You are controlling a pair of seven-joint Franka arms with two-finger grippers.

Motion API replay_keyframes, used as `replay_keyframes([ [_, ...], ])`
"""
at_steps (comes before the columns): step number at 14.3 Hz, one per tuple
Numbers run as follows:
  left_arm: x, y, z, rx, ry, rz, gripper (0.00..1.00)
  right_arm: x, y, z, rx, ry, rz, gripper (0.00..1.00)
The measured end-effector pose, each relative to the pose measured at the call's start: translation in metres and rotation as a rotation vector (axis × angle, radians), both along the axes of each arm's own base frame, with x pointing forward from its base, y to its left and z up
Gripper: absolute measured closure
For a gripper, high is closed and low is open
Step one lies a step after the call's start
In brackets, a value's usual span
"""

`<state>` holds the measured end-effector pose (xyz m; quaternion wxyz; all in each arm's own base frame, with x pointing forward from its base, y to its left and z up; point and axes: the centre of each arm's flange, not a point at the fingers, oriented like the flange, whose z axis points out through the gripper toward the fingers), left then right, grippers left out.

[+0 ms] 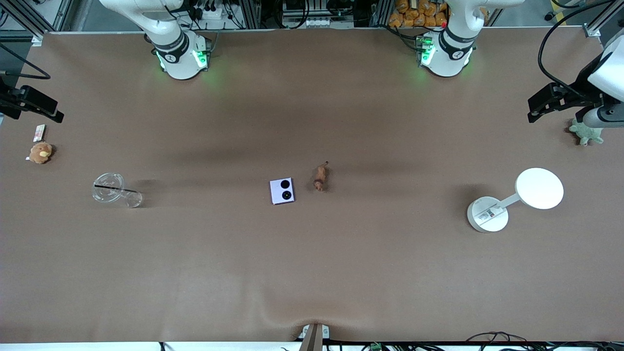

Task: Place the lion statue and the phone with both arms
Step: 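Move the left gripper toward the brown lion statue beside the phone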

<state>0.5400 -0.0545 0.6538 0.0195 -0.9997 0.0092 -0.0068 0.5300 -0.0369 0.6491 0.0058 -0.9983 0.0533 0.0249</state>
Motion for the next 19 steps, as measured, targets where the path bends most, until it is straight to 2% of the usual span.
replay_keyframes([
  [7,0.002,-0.002,-0.003,0.001,0.006,-0.002,0.0,0.0,0.0,0.0,0.0,0.003,0.0,0.0],
  [11,0.003,-0.02,-0.009,-0.029,0.02,-0.031,0.0,0.0,0.0,0.0,0.0,0.003,0.0,0.0],
  [15,0.01,-0.087,-0.041,-0.03,0.058,-0.079,0.0,0.0,0.0,0.0,0.0,0.004,0.0,0.0],
  [19,0.027,-0.176,-0.101,-0.062,0.063,-0.013,0.0,0.0,0.0,-0.002,0.0,0.009,0.0,0.0],
])
